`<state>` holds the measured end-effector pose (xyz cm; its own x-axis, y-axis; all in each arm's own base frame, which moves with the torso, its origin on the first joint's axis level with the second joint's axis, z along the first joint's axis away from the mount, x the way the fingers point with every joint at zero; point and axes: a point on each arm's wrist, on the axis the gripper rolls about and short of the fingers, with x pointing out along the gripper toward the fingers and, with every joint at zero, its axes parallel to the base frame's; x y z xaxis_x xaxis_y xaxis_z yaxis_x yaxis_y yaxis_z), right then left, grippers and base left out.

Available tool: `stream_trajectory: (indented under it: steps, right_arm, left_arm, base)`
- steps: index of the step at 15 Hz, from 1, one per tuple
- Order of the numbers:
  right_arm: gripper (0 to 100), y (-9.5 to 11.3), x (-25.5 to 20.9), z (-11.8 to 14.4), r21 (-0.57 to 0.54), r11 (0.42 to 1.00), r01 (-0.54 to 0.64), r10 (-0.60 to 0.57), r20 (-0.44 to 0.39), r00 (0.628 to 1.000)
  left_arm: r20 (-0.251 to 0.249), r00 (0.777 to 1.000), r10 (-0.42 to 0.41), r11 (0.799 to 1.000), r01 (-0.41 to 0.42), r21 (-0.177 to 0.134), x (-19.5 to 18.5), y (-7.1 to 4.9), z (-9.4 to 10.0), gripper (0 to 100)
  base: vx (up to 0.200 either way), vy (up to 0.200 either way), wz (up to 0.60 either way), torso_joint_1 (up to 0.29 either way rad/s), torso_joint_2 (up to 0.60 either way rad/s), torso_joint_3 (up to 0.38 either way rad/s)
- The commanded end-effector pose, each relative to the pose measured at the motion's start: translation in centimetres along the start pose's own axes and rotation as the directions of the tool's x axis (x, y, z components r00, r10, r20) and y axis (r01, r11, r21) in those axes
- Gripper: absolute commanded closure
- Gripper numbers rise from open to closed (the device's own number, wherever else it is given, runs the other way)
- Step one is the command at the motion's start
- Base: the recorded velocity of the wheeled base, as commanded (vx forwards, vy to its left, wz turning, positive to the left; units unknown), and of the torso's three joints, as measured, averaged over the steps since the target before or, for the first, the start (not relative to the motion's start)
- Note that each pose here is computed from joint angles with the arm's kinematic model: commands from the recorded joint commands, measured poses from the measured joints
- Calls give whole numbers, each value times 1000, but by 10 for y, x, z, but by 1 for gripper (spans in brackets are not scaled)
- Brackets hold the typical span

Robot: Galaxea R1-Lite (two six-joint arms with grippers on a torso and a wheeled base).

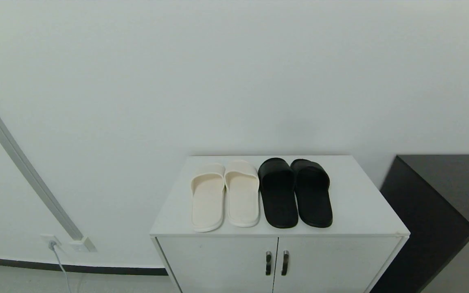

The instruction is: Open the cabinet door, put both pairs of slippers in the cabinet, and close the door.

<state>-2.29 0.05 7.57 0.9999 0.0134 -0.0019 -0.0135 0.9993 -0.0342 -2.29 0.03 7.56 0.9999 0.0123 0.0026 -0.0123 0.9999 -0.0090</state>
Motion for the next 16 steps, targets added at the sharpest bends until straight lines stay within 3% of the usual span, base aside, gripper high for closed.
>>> stream_trajectory:
  steps: [1, 7, 8, 9, 10, 11, 13, 16]
  right_arm:
    - [0, 0, 0, 0, 1, 1000, 0, 0, -1, 1000]
    - [0, 0, 0, 1, -6, 1000, -2, 2, 4, 1000]
    - [0, -1, -2, 14, 21, 1000, 5, -6, 52, 999]
    - [0, -2, -8, 46, 87, 996, -9, -2, 132, 991]
    - [0, -3, -7, 82, 151, 988, -29, 14, 100, 995]
    - [0, -2, 7, 77, 50, 996, -79, 82, -49, 995]
    - [0, 1, 34, 71, 65, 977, -204, 213, -219, 952]
    - [0, 8, 87, 87, 81, 941, -328, 338, -265, 903]
  left_arm:
    - [-1, 1000, 0, 1000, 0, 0, 0, 0, 0, 100]
    - [-1, 1000, 0, 1000, 0, 0, 0, 0, 0, 100]
    - [-1, 1000, 0, 1000, 0, 0, 0, 0, 0, 100]
    - [-1, 1000, -2, 1000, 2, 0, 0, 0, 0, 100]
    - [-1, 1000, -2, 1000, 2, 4, 0, 0, 0, 100]
    - [-1, 1000, -2, 1000, 2, 4, 0, 0, 0, 100]
    - [-1, 1000, -2, 1000, 2, 4, 0, 0, 0, 100]
    - [-1, 1000, 1, 1000, -1, 4, 0, 0, 0, 100]
  base:
    - [0, 0, 0, 0, 0, 0]
    - [0, 0, 0, 0, 0, 0]
    - [0, 0, 0, 0, 0, 0]
    - [0, 0, 0, 0, 0, 0]
    - [0, 0, 0, 0, 0, 0]
    - [0, 0, 0, 0, 0, 0]
    - [0, 0, 0, 0, 0, 0]
    - [0, 0, 0, 0, 0, 0]
